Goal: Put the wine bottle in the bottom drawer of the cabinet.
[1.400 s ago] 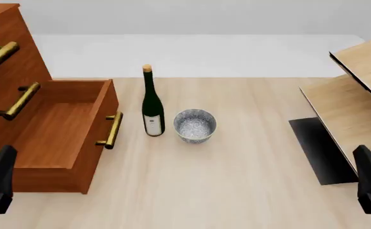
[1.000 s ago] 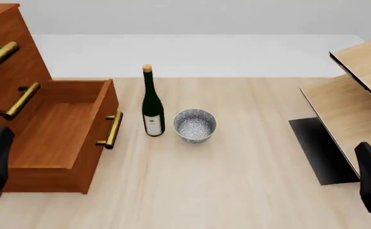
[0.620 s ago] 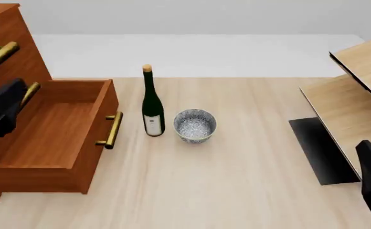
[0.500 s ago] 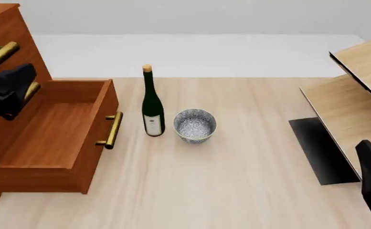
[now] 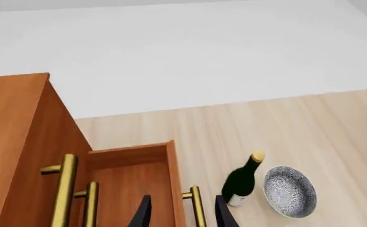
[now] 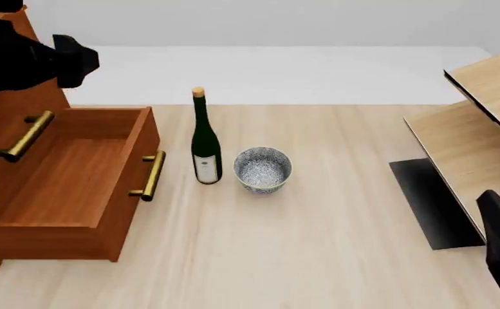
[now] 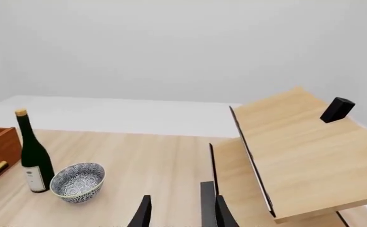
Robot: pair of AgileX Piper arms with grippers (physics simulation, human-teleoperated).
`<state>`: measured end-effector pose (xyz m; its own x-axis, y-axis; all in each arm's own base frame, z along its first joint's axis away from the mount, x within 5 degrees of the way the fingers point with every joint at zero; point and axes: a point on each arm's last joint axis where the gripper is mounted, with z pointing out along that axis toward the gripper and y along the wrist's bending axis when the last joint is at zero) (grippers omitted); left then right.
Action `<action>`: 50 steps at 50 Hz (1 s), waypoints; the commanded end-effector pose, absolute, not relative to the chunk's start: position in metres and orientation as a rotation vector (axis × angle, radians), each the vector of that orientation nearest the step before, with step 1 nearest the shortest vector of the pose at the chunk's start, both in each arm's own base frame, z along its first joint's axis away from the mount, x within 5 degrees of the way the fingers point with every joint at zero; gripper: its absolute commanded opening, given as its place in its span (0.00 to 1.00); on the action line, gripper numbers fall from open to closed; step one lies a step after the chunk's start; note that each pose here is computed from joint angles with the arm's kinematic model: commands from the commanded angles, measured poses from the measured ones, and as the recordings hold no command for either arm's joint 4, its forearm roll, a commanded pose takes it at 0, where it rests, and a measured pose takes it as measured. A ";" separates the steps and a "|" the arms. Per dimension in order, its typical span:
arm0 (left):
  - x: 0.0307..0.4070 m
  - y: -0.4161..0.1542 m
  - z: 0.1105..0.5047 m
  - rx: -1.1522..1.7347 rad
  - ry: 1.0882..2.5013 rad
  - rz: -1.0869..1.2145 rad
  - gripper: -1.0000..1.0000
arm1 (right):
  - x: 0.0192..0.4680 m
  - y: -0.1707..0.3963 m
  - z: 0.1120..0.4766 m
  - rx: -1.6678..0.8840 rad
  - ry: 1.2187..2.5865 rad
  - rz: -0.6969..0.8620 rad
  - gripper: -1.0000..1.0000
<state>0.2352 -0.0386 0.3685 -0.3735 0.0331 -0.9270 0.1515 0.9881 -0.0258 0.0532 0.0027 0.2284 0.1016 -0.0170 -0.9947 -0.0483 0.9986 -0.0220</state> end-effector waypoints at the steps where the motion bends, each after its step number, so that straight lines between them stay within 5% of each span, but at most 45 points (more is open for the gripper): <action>1: 0.262 -0.046 0.358 0.121 2.048 -0.145 1.00 | 0.054 0.003 0.226 -0.061 1.479 0.033 1.00; 50: 0.304 -0.045 0.266 -0.006 2.150 -0.174 1.00 | 0.053 0.004 0.225 -0.071 1.499 0.031 1.00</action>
<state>0.2979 -0.0430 0.2805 -0.5436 -0.0616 -0.8371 0.0681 0.9908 -0.1171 0.0537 0.0036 0.2245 0.0742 -0.0210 -0.9970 -0.0647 0.9976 -0.0259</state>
